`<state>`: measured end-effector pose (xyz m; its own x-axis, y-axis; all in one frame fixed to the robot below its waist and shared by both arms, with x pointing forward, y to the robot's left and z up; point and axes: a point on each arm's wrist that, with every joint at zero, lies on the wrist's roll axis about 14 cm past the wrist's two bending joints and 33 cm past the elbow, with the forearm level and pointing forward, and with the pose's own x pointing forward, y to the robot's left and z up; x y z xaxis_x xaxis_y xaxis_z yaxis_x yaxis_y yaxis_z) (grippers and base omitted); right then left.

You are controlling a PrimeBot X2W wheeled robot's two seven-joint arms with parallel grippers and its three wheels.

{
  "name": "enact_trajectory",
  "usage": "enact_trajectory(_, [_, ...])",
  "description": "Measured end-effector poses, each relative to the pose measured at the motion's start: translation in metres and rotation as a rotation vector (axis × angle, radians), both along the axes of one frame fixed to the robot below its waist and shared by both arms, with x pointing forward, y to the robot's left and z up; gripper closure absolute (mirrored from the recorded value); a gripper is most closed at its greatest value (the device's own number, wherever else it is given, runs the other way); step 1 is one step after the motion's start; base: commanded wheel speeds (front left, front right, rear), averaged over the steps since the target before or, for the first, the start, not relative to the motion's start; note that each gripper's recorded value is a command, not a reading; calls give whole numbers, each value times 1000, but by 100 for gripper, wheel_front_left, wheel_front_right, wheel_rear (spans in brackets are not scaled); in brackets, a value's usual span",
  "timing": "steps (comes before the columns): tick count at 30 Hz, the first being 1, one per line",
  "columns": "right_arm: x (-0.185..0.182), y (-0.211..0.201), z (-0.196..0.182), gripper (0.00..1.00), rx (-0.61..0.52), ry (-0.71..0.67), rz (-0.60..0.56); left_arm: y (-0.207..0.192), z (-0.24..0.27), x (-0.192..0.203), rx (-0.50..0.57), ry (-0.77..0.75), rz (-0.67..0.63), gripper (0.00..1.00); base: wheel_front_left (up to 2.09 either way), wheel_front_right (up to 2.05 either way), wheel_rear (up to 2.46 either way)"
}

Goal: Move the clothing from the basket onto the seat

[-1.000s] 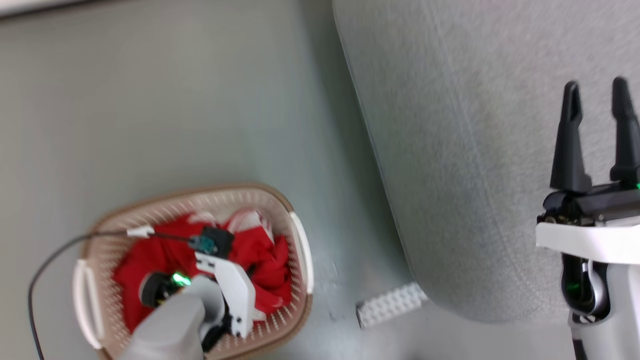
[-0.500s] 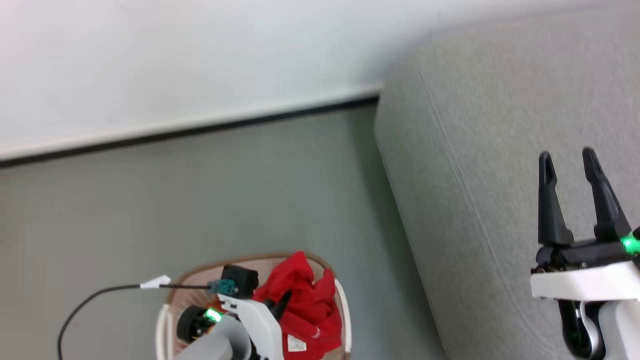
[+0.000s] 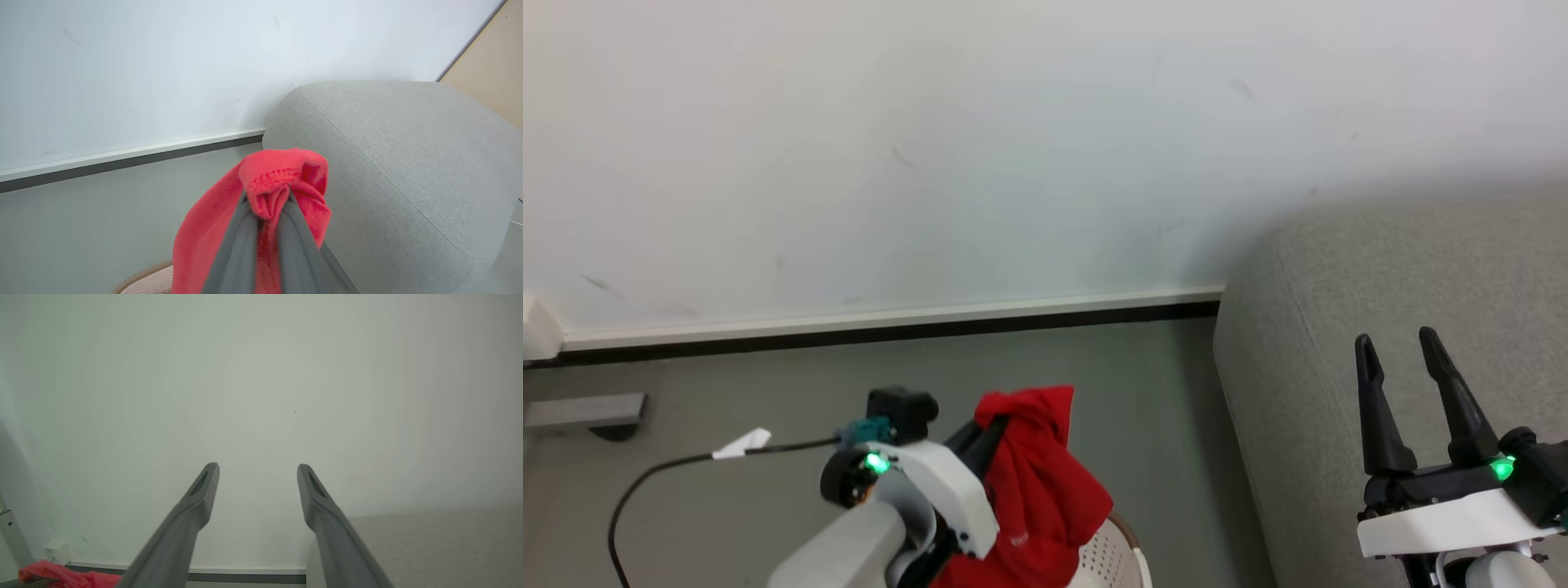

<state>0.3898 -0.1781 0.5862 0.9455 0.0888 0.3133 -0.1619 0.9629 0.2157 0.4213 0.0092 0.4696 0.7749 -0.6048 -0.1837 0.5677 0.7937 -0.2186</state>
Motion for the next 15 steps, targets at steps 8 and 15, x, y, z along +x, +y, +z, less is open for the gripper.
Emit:
enact_trajectory(8, [-8, 19, 4, 0, 11, -11, 50, 14, 92, 16, -98, -238, 60, 100, 0, 0, 0])
enact_trajectory(15, [-14, 25, -2, 0, 27, 6, 65, 15, 143, 22, -127, -355, 61, 100, 0, 0, 0])
